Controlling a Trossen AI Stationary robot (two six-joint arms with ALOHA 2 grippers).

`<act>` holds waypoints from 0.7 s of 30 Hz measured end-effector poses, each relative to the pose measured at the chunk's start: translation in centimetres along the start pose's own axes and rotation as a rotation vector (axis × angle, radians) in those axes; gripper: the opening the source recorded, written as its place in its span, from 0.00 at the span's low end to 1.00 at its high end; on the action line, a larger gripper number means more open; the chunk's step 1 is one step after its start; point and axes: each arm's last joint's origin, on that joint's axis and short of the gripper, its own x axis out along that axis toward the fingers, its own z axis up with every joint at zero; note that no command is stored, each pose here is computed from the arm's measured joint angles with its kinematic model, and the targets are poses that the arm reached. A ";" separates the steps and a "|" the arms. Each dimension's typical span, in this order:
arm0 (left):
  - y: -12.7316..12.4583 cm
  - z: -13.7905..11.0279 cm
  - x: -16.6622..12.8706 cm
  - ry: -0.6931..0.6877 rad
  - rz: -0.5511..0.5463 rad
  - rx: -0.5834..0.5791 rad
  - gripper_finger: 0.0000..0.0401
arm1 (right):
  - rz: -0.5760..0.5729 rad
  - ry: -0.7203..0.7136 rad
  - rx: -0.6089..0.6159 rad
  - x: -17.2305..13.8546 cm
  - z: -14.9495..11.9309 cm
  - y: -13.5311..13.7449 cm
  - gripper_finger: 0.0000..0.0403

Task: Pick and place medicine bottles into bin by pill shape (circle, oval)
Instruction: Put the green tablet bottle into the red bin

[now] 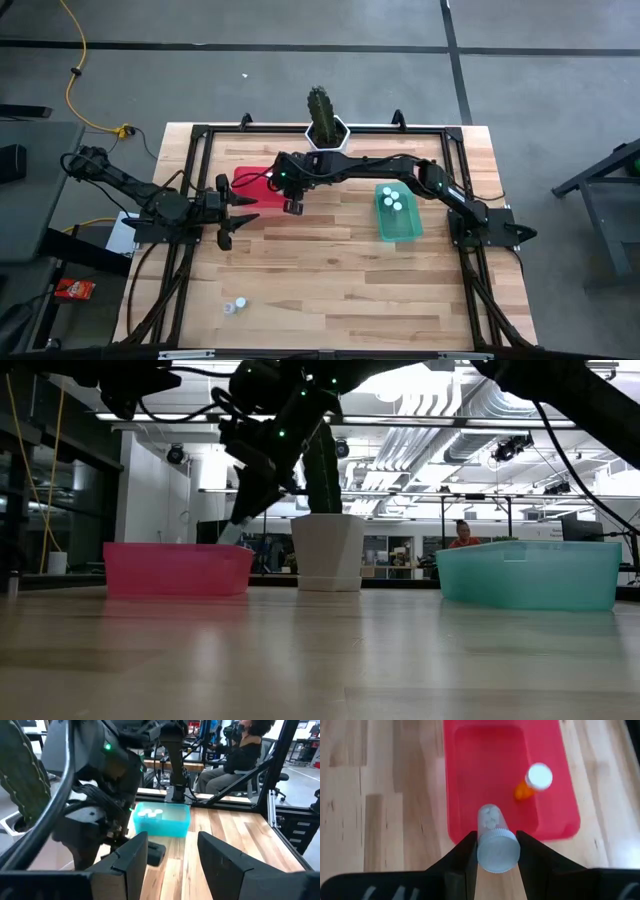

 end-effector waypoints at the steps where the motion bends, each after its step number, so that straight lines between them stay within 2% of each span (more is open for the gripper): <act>1: 0.0 -0.1 0.1 0.004 0.000 -0.003 0.41 | -0.001 0.006 0.001 0.0 -0.1 -0.1 0.24; 11: -0.2 -0.3 0.4 0.019 0.035 0.001 0.41 | 0.065 0.071 0.028 0.0 -0.8 0.0 0.24; 21: -0.2 -0.3 0.4 0.019 0.036 0.001 0.41 | 0.065 0.067 0.031 0.0 -0.7 0.1 0.32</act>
